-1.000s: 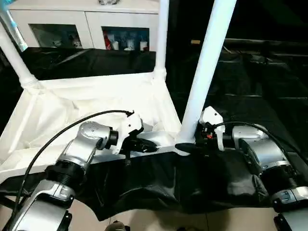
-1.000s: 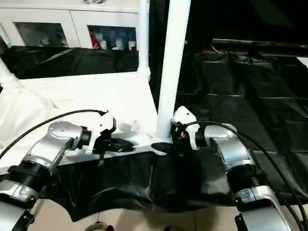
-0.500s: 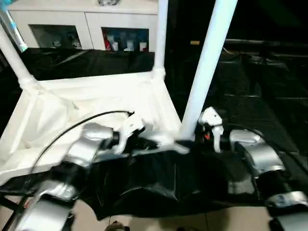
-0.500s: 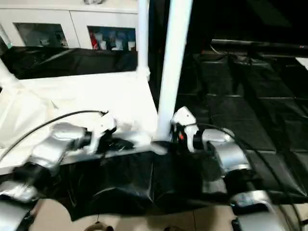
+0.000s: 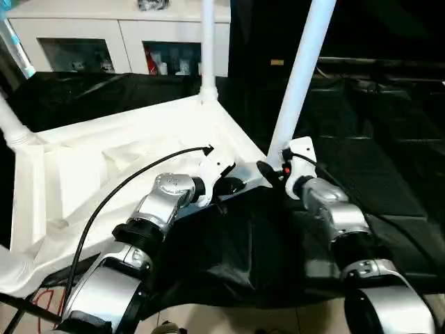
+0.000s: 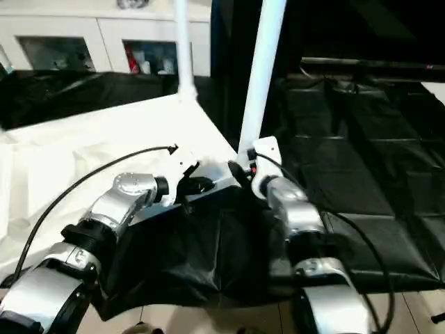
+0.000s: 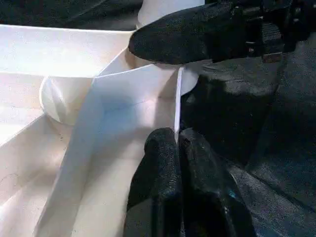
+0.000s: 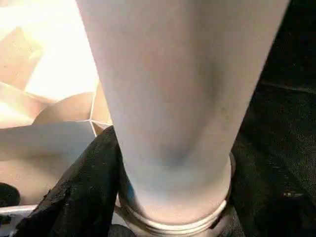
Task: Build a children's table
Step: Rotate leg to tighten
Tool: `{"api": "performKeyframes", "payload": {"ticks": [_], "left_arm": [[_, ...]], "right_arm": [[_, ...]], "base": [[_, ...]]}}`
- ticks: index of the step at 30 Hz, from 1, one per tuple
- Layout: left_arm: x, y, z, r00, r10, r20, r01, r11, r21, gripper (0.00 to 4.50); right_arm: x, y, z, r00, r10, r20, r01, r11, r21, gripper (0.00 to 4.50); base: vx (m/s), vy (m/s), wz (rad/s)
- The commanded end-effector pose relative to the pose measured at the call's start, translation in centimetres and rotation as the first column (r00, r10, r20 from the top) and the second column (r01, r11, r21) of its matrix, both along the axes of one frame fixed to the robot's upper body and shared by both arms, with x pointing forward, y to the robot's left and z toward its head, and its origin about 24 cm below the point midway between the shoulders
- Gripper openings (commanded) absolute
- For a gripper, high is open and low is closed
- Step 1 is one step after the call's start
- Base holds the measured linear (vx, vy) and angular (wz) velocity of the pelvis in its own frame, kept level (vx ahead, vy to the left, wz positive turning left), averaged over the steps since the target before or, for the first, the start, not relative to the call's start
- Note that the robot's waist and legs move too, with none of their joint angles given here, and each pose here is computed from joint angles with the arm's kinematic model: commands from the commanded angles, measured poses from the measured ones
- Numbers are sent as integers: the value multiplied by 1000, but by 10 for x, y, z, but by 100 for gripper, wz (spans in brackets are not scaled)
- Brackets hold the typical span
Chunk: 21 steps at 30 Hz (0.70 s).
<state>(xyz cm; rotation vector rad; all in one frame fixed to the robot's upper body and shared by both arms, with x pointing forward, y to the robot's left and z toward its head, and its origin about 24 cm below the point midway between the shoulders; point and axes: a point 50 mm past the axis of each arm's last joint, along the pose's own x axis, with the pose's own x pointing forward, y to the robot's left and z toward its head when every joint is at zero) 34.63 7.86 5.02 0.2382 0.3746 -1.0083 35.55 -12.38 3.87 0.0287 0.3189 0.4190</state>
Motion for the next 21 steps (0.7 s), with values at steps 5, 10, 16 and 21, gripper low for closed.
{"api": "performKeyframes", "payload": {"ticks": [5, 10, 16, 21], "left_arm": [[-2, -12, 26, 984, -137, 111, 147, 985, -85, 0], [-10, 0, 24, 966, -244, 85, 250, 966, -68, 0], [-21, 16, 23, 926, -375, 37, 376, 926, -33, 0], [-28, 27, 22, 897, -441, -11, 441, 897, -1, 0]], "right_arm": [[-8, 37, 2, 966, 258, 4, -258, 965, 53, 385], [-14, 17, 9, 910, 413, 30, -412, 911, -16, 435], [-32, -6, 15, 788, 616, 10, -613, 785, -87, 446], [-43, -18, 17, 711, 703, -30, -702, 705, -99, 446]], "base": [[0, 0, 0], [0, 0, 0], [0, 0, 0], [0, 0, 0]]}}
